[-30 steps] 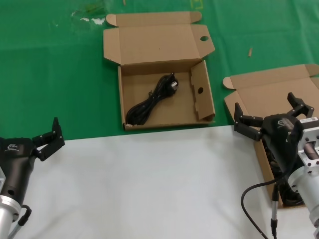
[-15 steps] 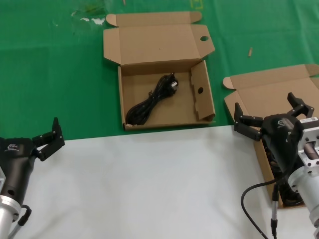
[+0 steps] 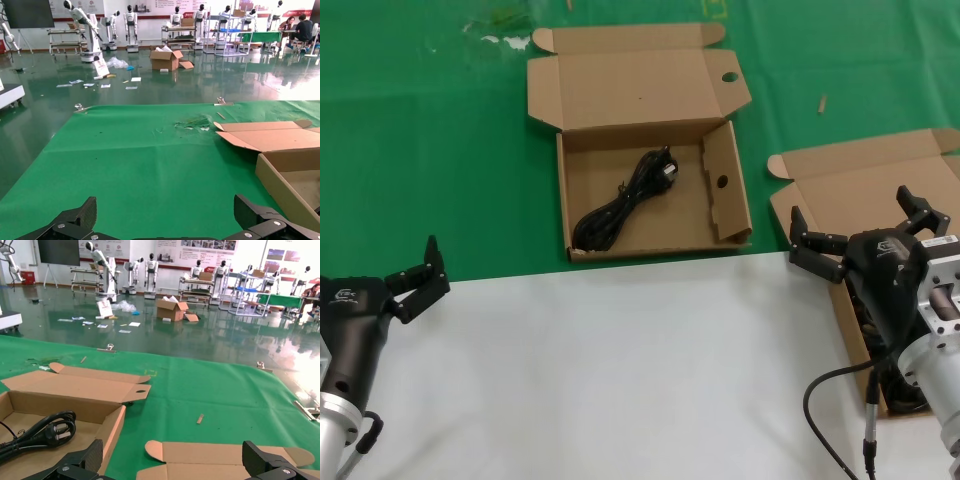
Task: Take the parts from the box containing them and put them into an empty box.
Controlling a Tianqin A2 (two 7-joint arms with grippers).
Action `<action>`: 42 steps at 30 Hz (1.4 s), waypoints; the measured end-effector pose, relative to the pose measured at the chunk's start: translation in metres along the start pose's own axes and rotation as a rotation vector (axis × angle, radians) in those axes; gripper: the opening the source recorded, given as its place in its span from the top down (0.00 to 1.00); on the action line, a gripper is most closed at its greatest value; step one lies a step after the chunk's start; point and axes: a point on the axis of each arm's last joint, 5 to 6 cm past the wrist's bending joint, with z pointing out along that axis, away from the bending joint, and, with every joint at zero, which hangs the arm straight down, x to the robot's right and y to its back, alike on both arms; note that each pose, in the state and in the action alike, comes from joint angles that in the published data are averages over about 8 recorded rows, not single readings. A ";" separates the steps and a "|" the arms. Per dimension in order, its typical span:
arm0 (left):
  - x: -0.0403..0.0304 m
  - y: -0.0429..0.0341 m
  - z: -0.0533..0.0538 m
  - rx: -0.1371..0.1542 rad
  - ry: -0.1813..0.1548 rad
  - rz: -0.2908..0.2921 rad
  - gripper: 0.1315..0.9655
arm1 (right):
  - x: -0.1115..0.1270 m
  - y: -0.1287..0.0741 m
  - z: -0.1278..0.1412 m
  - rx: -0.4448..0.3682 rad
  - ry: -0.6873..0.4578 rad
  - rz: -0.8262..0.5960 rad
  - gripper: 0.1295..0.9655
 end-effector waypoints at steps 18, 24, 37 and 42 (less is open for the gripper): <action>0.0000 0.0000 0.000 0.000 0.000 0.000 0.00 | 0.000 0.000 0.000 0.000 0.000 0.000 0.00; 0.0000 0.0000 0.000 0.000 0.000 0.000 0.00 | 0.000 0.000 0.000 0.000 0.000 0.000 0.00; 0.0000 0.0000 0.000 0.000 0.000 -0.001 0.00 | 0.000 0.000 0.000 0.000 0.000 0.000 0.00; 0.0000 0.0000 0.000 0.000 0.000 0.000 0.00 | 0.000 0.000 0.000 0.000 0.000 0.000 0.00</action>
